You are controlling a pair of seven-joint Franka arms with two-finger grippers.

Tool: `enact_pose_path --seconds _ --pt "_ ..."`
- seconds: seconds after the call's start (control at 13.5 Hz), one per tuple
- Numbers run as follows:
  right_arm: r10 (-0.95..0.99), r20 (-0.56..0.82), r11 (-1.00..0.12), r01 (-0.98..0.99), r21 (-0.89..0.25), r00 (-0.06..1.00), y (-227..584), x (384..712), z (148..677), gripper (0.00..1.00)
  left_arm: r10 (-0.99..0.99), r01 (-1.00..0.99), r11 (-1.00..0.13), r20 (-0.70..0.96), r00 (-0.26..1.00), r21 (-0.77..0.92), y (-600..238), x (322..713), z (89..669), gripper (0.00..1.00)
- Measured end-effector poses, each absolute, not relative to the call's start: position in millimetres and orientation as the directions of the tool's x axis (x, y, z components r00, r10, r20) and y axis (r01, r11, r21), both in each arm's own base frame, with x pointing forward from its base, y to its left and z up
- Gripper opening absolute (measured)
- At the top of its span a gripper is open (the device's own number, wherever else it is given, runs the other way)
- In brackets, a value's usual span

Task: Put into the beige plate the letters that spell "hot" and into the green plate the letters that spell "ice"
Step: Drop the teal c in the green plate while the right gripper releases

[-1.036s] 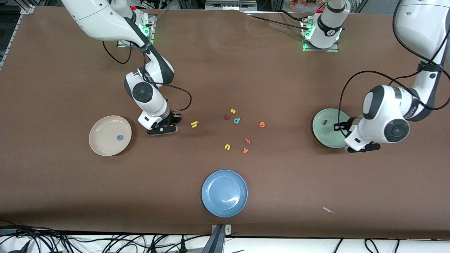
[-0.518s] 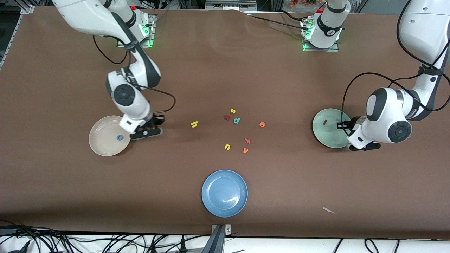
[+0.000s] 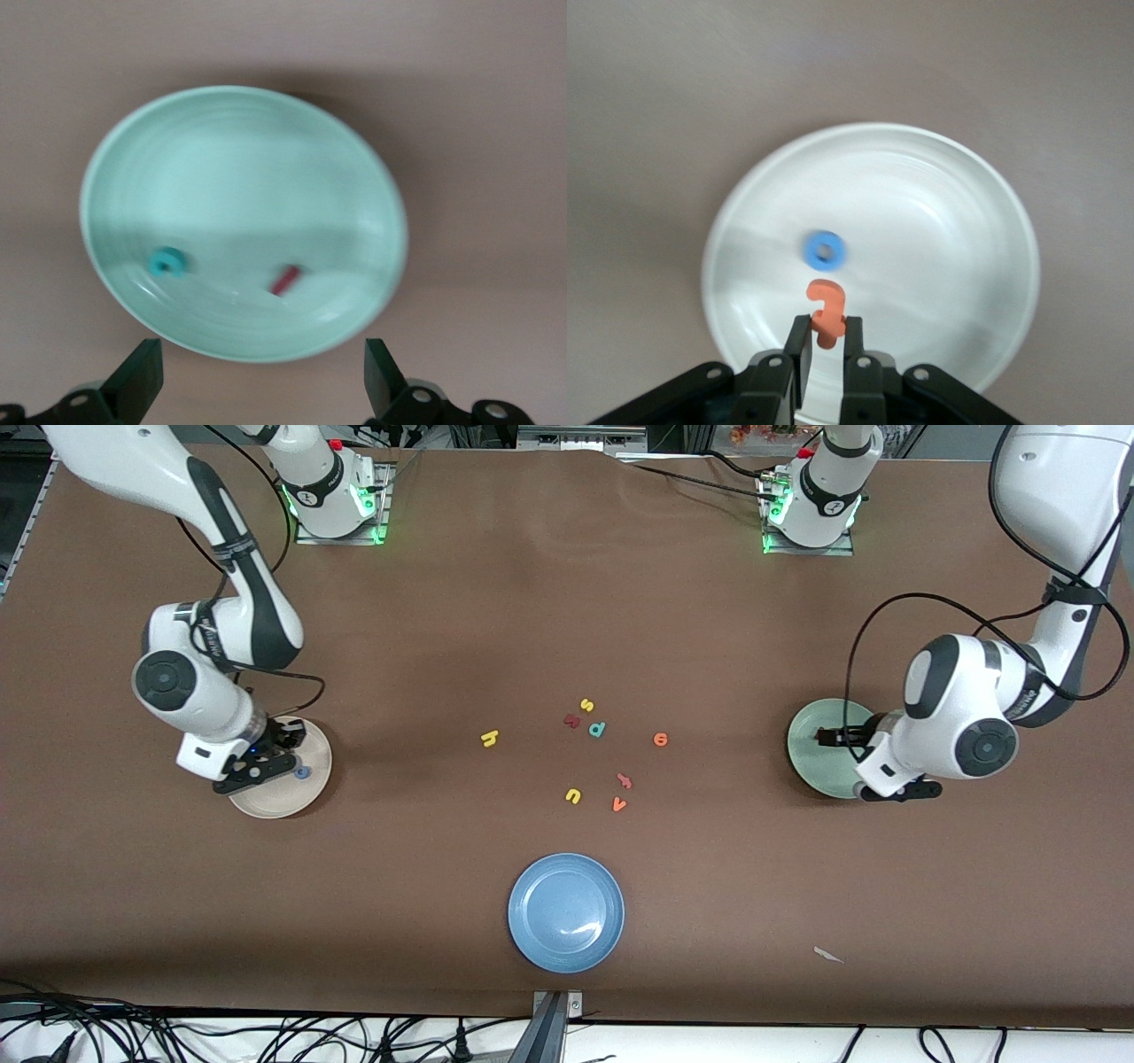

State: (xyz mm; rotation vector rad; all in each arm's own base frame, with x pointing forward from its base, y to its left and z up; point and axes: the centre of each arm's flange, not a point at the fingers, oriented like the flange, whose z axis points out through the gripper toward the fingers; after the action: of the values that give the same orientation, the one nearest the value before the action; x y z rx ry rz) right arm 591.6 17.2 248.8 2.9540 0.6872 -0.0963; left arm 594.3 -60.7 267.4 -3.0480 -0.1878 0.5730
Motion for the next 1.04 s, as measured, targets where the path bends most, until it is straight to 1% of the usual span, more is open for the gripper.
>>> enact_pose_path --seconds 0.07,0.15,0.22,0.37,0.52,0.59,0.81,1.04 --pt "0.448 -0.085 -0.886 0.455 0.093 0.89 6 592 249 0.3 0.16 0.146 -0.987 -0.347 0.924 -0.068 -87 592 277 1.0" --pt "0.449 -0.084 -0.885 0.455 0.095 0.89 2 593 249 0.3 0.205 0.189 -0.979 -0.336 0.919 -0.08 -113 588 283 1.0" --pt "0.448 -0.084 -0.886 0.455 0.095 0.89 1 593 248 0.35 0.256 0.24 -0.967 -0.328 0.909 -0.089 -135 584 287 1.0" --pt "0.451 -0.084 -0.884 0.458 0.093 0.889 3 592 248 0.54 0.367 0.356 -0.93 -0.292 0.883 -0.092 -171 579 293 1.0" --pt "0.433 -0.081 -0.894 0.439 0.092 0.898 5 592 247 0.76 0.436 0.432 -0.899 -0.259 0.862 -0.075 -204 573 291 1.0" --pt "0.411 -0.077 -0.904 0.417 0.091 0.908 11 592 247 0.83 0.451 0.451 -0.891 -0.242 0.859 -0.06 -226 569 288 1.0" --pt "0.336 -0.045 -0.938 0.338 0.072 0.941 67 590 249 0.84 0.486 0.498 -0.867 -0.21 0.848 0.001 -281 558 267 1.0" --pt "0.274 -0.003 -0.96 0.274 0.058 0.962 143 586 259 0.84 0.515 0.52 -0.854 -0.186 0.836 -0.025 -295 552 232 1.0"
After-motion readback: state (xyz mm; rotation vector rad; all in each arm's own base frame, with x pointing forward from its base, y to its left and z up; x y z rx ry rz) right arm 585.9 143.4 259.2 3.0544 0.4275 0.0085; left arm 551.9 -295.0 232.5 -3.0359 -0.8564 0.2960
